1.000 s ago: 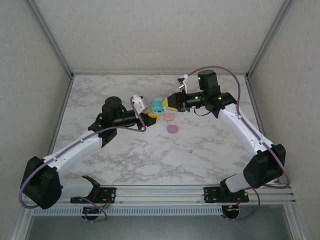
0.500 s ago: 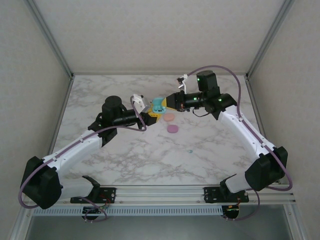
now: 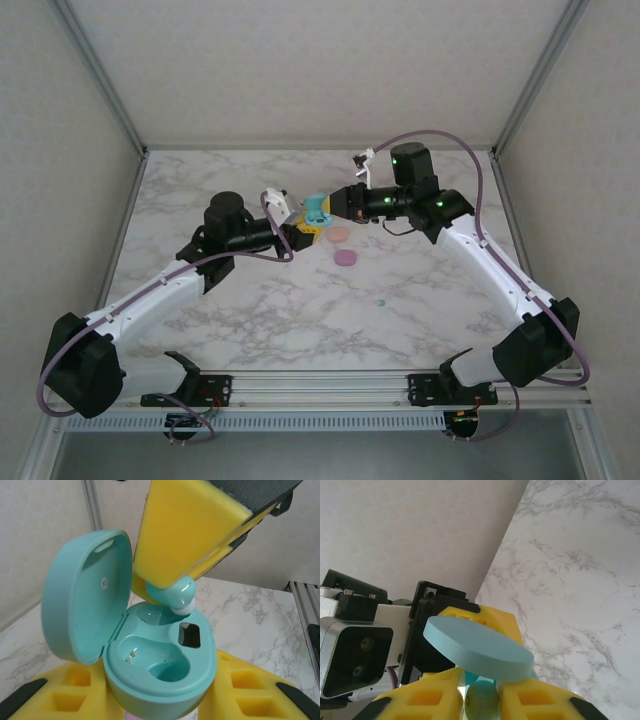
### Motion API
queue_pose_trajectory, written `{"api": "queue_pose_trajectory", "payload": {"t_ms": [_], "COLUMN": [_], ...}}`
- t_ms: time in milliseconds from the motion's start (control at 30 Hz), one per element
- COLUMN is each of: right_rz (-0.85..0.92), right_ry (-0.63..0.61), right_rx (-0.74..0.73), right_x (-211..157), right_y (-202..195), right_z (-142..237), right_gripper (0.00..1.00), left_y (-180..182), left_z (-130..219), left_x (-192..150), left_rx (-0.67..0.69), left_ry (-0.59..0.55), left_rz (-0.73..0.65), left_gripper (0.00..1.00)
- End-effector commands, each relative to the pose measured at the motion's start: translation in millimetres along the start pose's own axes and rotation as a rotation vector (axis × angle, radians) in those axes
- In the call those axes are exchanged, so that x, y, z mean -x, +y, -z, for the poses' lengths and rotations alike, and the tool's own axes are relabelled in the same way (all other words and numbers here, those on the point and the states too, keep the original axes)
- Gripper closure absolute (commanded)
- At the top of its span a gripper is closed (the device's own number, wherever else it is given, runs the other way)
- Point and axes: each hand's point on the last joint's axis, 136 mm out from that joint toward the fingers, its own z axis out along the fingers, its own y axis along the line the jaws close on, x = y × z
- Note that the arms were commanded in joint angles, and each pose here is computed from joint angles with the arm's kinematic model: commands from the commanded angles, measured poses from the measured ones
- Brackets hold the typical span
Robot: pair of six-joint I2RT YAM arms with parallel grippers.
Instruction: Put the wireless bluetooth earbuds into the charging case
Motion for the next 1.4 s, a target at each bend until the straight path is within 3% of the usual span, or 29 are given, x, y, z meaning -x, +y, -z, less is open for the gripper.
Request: {"api": "queue_pose_trajectory", "payload": {"t_ms": [0,733,1100,1233,1367], "right_rz": [0.059,0.115,0.164,0.176,0.054], "right_ry": [-0.036,-0.015,-0.078,-0.196,-0.297], "right_rx": [-0.033,-0.121,-0.113,-0.309,-0.642], "right_x": [5,2,5,6,-8], "right_y": [2,3,27,9,-58], "right_z": [4,16,39,71,115], "right_gripper": [0.74,0.71,0.63,0.6,0.61], "left_y": [-16,-12,-10,-10,-11], "left_z": [-2,-3,-2,1,7], "left_x": [25,29,22,18,16], "left_rx": [-0.064,-0.048,-0.025,-0.007,0.012], "left_ry": [-0.06,-0.069,-0.049,-0.044,-0.045], "left_rz": [-0.033,-0.029,-0.027,-0.024,-0.017], "left_gripper": [0.7,0.7,0.7,0.7,0.71]}}
